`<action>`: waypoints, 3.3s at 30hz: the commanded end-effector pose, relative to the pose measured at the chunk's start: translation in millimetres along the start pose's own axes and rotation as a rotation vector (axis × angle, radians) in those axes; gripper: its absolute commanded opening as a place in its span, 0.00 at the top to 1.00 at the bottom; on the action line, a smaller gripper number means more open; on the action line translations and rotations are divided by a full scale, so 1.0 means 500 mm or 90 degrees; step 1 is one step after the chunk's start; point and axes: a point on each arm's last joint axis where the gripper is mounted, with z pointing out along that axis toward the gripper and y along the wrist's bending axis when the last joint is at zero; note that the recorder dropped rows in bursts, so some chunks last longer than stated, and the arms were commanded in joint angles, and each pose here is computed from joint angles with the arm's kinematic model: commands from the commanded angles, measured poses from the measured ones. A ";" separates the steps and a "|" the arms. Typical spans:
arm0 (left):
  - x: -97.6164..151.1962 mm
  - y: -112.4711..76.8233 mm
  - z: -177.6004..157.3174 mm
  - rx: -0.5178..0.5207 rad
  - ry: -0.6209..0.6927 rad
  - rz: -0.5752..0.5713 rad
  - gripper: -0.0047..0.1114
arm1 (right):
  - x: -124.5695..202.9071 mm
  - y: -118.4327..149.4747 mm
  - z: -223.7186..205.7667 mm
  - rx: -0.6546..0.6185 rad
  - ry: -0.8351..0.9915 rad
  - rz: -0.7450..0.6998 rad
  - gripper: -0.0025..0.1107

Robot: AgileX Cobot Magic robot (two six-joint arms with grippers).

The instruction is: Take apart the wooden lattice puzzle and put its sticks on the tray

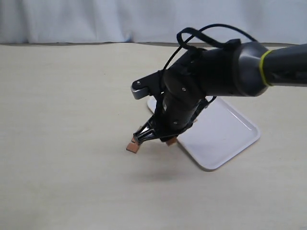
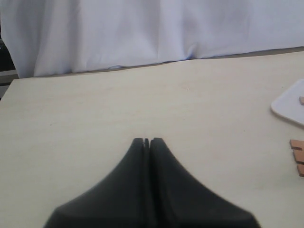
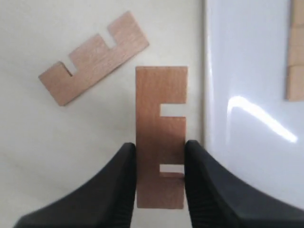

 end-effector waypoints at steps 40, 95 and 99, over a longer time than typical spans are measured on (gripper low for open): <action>0.000 -0.001 0.000 0.006 -0.007 -0.002 0.96 | -0.042 -0.107 0.041 0.170 -0.111 -0.004 0.34; 0.000 -0.001 0.000 0.006 -0.007 -0.002 0.96 | -0.083 0.099 0.134 0.011 -0.005 0.060 0.35; 0.000 -0.001 0.000 0.006 -0.007 -0.002 0.96 | -0.082 0.099 0.134 0.010 -0.005 0.061 0.51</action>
